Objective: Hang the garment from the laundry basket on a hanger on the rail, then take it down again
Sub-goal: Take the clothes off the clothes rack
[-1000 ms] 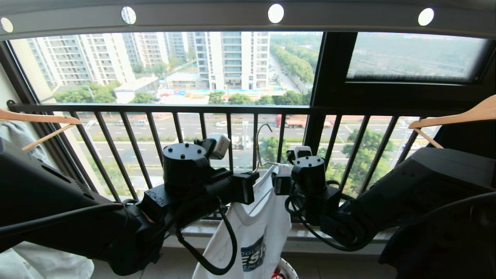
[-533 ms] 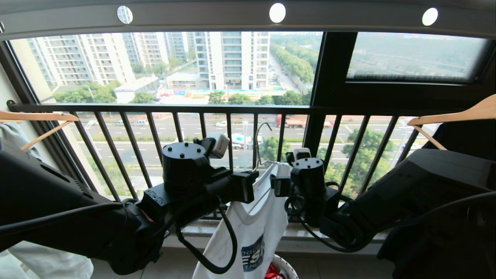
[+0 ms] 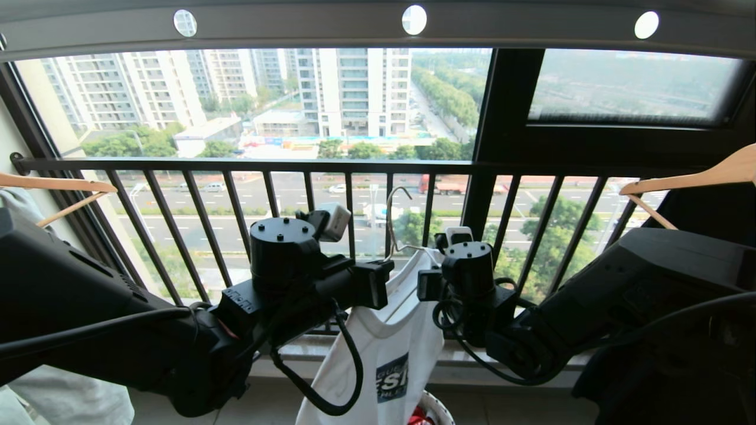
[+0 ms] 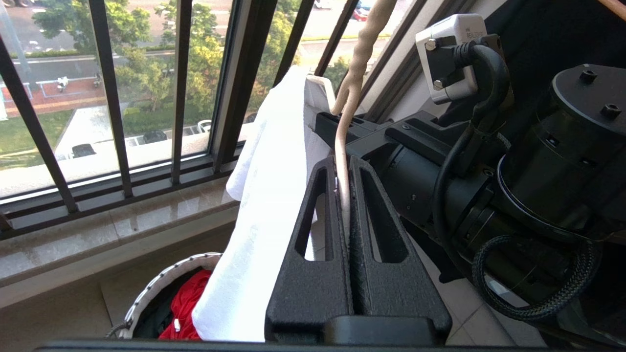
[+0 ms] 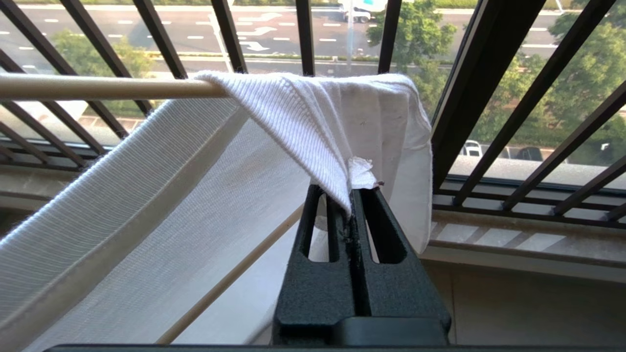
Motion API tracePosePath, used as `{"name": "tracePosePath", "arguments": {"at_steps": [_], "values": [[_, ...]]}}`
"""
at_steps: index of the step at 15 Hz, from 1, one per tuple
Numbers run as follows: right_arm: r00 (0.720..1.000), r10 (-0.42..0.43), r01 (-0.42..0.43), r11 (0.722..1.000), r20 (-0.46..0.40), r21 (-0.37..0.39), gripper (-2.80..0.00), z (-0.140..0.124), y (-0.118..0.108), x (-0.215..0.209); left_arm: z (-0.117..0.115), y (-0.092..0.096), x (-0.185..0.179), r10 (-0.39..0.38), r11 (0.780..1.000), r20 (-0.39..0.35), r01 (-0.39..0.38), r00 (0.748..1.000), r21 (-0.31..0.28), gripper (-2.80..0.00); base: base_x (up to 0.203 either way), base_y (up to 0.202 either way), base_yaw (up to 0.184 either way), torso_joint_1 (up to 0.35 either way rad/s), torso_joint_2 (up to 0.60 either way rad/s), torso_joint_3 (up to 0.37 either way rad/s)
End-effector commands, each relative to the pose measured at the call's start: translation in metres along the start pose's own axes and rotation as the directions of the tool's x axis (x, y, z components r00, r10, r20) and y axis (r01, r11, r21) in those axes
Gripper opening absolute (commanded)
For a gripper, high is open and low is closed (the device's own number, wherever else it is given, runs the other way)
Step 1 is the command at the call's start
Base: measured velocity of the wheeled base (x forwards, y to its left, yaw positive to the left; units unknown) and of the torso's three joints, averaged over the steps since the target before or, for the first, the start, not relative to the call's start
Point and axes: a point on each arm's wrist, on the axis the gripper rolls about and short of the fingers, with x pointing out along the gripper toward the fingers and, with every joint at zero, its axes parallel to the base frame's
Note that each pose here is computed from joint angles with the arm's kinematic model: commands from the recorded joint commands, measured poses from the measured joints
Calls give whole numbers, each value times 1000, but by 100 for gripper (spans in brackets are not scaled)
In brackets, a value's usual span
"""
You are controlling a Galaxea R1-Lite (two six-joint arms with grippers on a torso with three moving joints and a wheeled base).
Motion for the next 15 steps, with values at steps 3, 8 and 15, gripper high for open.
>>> {"name": "tracePosePath", "arguments": {"at_steps": [3, 8, 15], "values": [[1000, -1, 1, 1000, 14, 9, -280, 3, 0, -1, -2, 4, 5, 23, 1000, 6, -23, 1000, -3, -280, 0, 0, 0, 0, 0, 0], [998, -24, 22, 999, 62, 33, -280, 12, -10, 6, 4, 5, 3, 27, 1000, 25, -27, 999, -3, -280, 0, 0, 0, 0, 0, 0], [982, -146, 137, 987, 119, 85, -280, 34, -58, 37, 17, -1, -8, 8, 1000, 64, -8, 998, -2, -280, 0, 0, 0, 0, 0, 0]]}}
